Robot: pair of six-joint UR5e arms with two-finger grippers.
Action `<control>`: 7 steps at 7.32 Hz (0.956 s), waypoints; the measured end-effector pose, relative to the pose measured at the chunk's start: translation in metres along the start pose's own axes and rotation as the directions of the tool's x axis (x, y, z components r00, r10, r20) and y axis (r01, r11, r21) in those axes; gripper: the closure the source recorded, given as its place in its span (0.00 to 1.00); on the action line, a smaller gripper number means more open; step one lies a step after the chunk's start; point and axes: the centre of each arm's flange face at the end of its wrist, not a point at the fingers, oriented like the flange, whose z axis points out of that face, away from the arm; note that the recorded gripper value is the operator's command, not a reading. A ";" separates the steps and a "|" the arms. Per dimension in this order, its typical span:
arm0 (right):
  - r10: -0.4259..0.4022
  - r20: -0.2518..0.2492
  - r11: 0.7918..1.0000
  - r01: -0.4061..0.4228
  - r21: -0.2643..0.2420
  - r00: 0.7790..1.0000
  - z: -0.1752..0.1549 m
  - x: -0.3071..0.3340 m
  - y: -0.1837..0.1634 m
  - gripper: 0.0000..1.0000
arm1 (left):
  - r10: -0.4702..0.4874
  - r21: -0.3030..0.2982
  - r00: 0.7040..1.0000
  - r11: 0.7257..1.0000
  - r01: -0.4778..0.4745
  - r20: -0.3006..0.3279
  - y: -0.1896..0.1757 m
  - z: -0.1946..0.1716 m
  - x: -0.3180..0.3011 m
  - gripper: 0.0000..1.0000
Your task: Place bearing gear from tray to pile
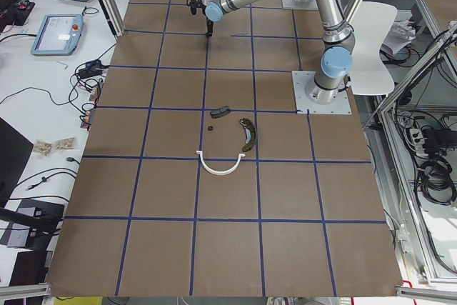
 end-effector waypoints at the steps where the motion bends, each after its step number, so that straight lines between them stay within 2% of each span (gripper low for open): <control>1: 0.001 -0.014 1.000 -0.001 0.018 1.000 -0.002 0.002 0.005 0.00 | 0.000 0.004 1.000 1.000 0.000 0.008 -0.003 0.004 0.001 0.23; 2: 0.002 -0.020 1.000 -0.002 0.029 1.000 -0.003 0.003 0.005 0.00 | 0.001 0.006 1.000 1.000 -0.001 0.014 -0.006 0.006 0.002 0.36; 3: 0.007 -0.018 0.999 -0.006 0.050 1.000 -0.006 0.003 0.003 0.00 | 0.001 0.006 1.000 1.000 -0.001 0.016 -0.007 0.008 0.002 0.42; 5: 0.021 -0.006 0.993 -0.020 0.115 1.000 -0.011 0.002 -0.009 0.00 | 0.001 0.001 1.000 1.000 -0.001 0.020 -0.008 0.012 0.002 0.44; 6: 0.023 -0.003 0.992 -0.022 0.123 1.000 -0.010 0.002 -0.011 0.00 | 0.001 -0.001 1.000 1.000 -0.001 0.021 -0.008 0.014 0.002 0.61; 7: 0.023 -0.002 0.992 -0.023 0.124 1.000 -0.009 0.001 -0.011 0.00 | 0.000 -0.002 1.000 1.000 0.000 0.022 -0.009 0.016 0.002 0.91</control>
